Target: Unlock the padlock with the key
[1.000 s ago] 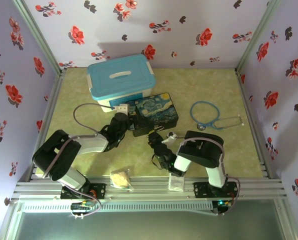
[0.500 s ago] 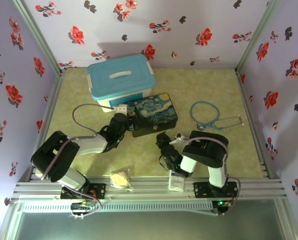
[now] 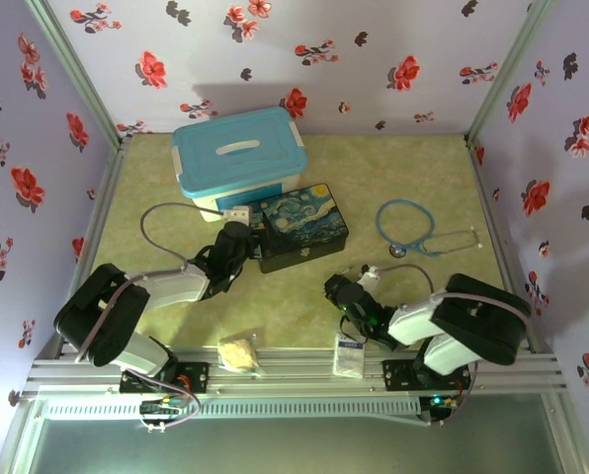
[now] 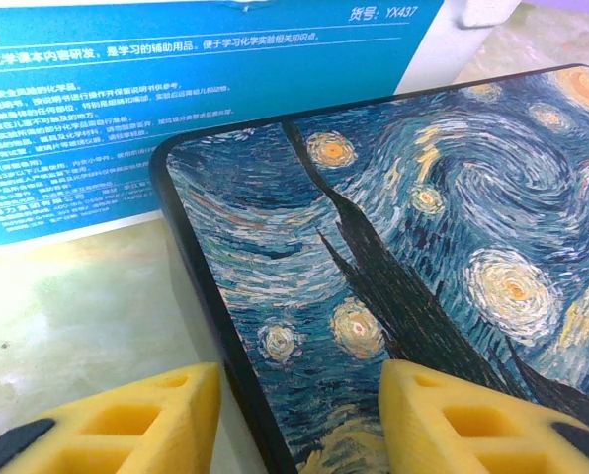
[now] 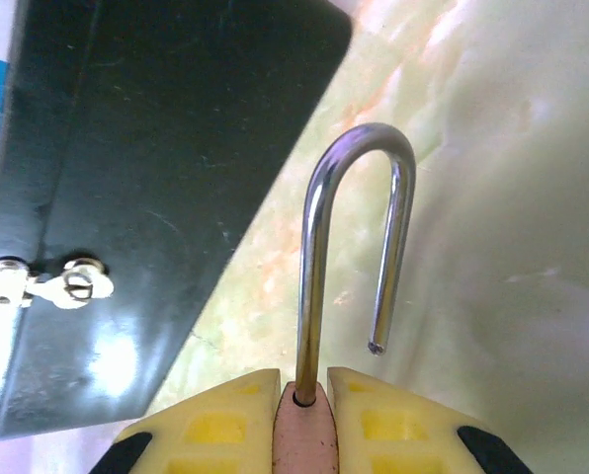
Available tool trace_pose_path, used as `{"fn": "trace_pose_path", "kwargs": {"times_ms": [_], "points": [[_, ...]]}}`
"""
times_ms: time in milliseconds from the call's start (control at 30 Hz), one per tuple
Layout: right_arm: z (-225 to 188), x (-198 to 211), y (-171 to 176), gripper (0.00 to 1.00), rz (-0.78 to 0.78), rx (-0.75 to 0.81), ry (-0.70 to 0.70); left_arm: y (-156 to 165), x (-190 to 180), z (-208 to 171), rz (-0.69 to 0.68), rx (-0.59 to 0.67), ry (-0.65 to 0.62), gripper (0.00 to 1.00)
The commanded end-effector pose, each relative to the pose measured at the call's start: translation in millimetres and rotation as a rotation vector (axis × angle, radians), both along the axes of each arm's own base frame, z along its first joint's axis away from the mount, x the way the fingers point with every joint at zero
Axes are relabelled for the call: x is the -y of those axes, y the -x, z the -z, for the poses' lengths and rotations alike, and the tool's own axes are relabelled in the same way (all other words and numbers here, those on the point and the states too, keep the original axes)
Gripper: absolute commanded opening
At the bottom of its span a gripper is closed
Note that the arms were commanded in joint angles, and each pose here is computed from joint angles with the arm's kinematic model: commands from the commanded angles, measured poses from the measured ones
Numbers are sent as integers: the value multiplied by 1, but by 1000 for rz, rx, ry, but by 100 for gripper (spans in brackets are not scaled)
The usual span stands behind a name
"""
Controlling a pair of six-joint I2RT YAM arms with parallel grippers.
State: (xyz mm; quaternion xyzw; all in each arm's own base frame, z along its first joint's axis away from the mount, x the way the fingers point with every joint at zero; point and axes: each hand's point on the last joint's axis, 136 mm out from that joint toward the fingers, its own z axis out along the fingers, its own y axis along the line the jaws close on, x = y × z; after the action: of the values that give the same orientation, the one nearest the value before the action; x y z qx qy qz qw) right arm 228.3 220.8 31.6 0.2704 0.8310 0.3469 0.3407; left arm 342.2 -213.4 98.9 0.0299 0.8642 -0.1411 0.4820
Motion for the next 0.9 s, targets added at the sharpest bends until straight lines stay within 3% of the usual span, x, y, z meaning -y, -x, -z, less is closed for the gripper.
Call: {"fn": "trace_pose_path", "kwargs": {"times_ms": [0,100,233,567,867], "points": [[31,21,23,7,-95,-200,207,21,-23,45,5,-164,-171,51],[45,33,29,5,-126,-287,140,17,-20,36,6,-144,-159,53],[45,43,34,6,-181,-346,203,15,-18,31,7,-133,-149,54],[46,66,44,28,-258,-466,275,15,-15,14,14,-110,-112,66],[37,78,31,31,-288,-472,357,10,-6,-27,38,-58,-57,70]]}}
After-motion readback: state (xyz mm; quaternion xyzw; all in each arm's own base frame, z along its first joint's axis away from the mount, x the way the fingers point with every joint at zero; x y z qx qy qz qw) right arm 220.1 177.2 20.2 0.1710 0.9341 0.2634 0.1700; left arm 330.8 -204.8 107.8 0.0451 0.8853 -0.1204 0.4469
